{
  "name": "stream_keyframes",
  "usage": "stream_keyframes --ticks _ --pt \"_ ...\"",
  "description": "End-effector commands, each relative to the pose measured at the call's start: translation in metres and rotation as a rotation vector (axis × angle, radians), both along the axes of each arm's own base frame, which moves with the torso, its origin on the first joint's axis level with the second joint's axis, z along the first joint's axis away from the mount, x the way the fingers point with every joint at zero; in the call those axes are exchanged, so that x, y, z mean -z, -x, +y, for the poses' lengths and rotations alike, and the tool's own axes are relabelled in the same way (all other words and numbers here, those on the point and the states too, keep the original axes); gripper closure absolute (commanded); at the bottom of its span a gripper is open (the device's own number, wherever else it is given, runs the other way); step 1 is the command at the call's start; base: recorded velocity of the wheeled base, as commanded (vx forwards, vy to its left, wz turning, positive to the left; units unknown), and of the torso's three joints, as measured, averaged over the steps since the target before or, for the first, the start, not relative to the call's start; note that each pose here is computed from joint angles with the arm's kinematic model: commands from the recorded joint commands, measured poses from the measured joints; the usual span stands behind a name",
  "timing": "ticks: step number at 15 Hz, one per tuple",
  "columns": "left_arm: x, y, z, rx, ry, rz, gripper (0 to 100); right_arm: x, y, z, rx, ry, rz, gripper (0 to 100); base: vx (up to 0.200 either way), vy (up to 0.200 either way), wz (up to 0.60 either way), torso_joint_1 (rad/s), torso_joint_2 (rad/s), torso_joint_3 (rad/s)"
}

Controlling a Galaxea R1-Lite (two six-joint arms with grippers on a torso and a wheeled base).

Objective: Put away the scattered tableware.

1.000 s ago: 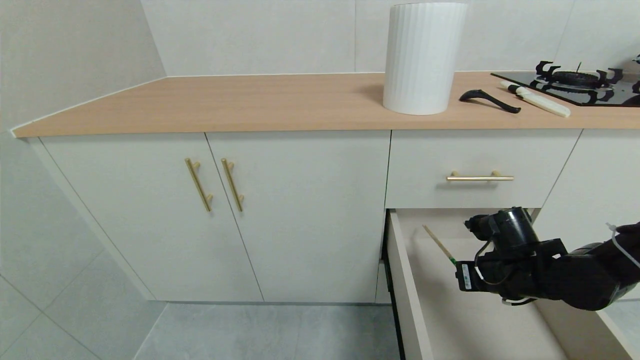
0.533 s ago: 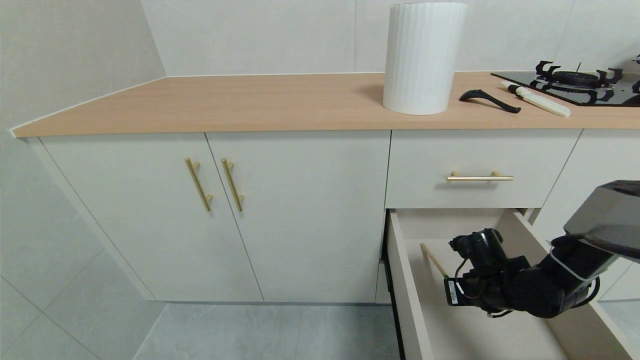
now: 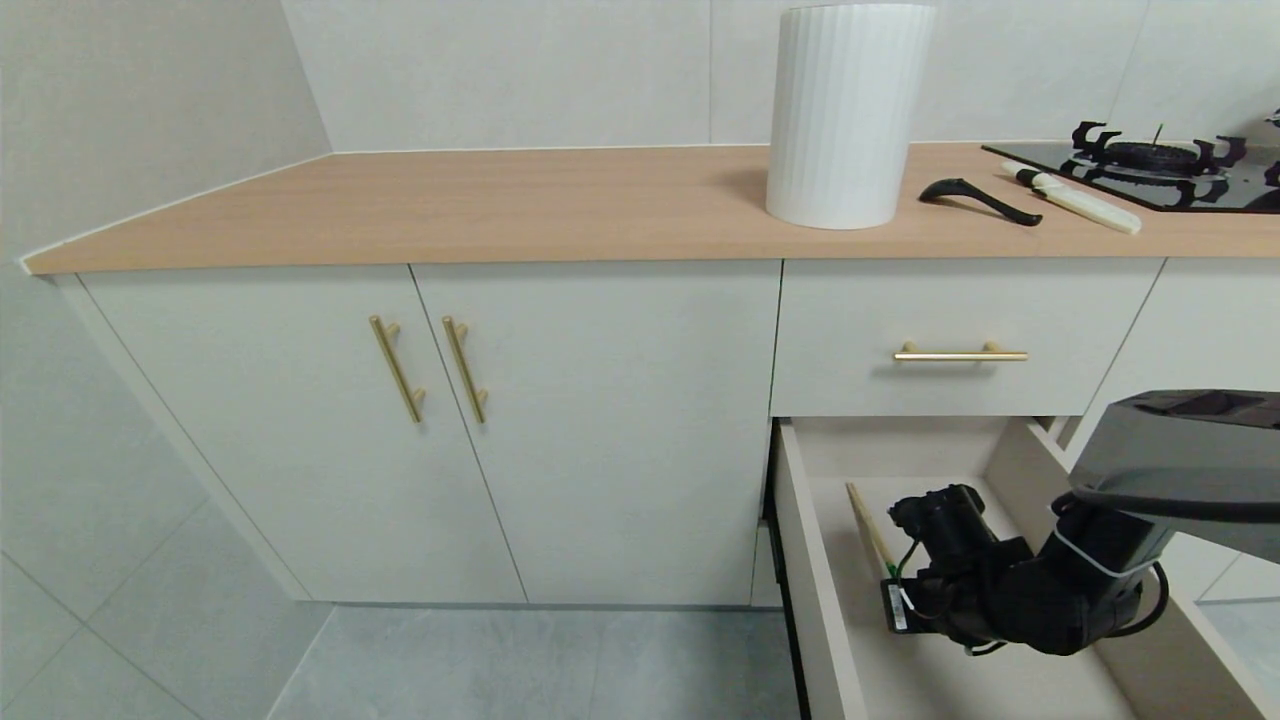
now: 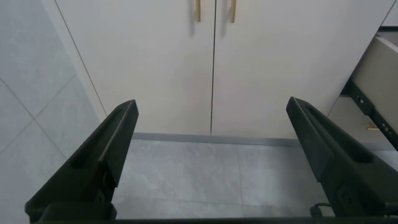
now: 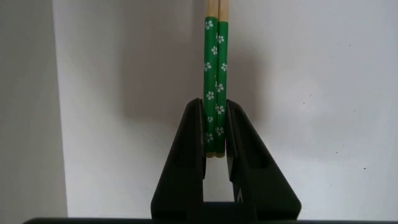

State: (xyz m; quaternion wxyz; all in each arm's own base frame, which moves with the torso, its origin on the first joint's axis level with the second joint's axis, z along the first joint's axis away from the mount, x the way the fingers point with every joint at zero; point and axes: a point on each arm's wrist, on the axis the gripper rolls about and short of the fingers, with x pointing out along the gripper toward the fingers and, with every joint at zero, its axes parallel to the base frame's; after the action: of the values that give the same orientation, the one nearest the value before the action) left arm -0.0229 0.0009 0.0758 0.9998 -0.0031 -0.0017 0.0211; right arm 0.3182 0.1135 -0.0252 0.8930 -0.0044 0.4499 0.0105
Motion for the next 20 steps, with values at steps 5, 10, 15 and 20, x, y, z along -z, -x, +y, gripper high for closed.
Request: stream_keyframes --ticks 5,10,15,20 --pt "0.000 0.000 0.000 -0.001 0.000 0.000 0 0.002 0.000 0.000 0.000 0.000 0.005 0 0.000 0.000 0.00 0.000 0.00 0.000" --pt "0.000 0.000 0.000 -0.001 0.000 0.000 0 -0.021 0.004 -0.002 0.000 -0.025 -0.045 0 0.000 0.000 0.00 0.000 0.00 0.000" --pt "0.000 0.000 0.000 -0.001 0.000 0.000 0 -0.110 0.020 -0.024 0.041 -0.089 -0.217 0 0.000 0.000 0.00 0.000 0.00 0.000" --pt "0.000 0.000 0.000 -0.001 0.000 0.000 0 -0.214 0.064 -0.087 0.042 -0.148 -0.241 0 0.000 0.000 0.00 0.000 0.00 0.000"
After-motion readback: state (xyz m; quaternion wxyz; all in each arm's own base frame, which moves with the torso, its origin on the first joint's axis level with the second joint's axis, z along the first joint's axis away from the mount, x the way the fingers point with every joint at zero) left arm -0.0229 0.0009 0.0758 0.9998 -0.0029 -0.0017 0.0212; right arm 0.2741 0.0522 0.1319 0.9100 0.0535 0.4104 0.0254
